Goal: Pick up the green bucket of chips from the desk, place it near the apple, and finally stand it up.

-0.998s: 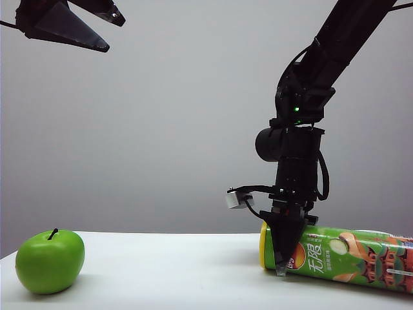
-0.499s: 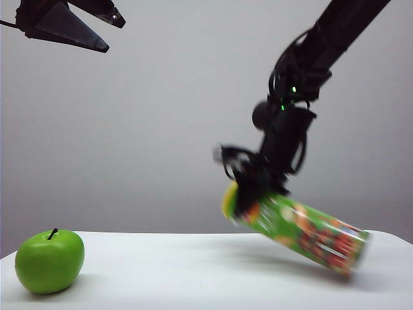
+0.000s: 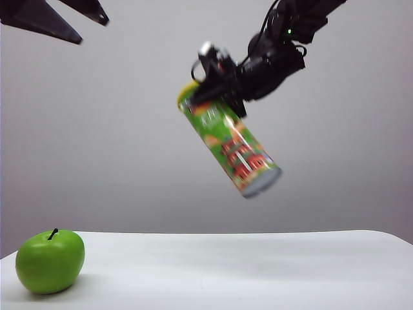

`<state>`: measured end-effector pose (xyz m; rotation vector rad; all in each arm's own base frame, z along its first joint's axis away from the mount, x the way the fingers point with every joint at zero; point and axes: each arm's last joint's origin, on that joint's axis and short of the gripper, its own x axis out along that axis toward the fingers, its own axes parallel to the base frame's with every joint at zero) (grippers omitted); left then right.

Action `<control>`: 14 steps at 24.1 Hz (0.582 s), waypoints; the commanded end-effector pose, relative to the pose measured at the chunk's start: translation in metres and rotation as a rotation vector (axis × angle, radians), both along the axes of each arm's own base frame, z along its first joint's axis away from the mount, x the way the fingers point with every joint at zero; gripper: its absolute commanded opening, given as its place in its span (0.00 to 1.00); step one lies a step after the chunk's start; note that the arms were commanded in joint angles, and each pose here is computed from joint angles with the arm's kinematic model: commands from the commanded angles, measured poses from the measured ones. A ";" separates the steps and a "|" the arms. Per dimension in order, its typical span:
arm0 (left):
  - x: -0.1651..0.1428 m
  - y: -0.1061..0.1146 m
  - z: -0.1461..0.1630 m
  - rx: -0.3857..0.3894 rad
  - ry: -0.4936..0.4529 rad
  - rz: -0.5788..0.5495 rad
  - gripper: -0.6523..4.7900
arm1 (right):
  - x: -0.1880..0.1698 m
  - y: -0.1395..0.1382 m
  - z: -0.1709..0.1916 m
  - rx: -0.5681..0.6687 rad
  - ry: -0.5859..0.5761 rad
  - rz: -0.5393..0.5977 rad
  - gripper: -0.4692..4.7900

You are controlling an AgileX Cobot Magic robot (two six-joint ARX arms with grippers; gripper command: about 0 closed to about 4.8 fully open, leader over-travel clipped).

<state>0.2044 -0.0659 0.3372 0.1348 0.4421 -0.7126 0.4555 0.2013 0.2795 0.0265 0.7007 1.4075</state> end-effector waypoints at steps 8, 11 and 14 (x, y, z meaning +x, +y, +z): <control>-0.006 0.029 0.015 -0.074 -0.061 0.090 0.81 | -0.023 0.078 -0.004 0.091 -0.312 0.171 0.44; -0.006 0.029 0.015 -0.070 -0.064 0.093 0.81 | -0.025 0.094 -0.009 0.111 -0.337 0.127 0.42; -0.006 0.029 0.015 -0.069 -0.064 0.092 0.81 | -0.025 0.103 -0.012 0.122 -0.372 0.064 0.40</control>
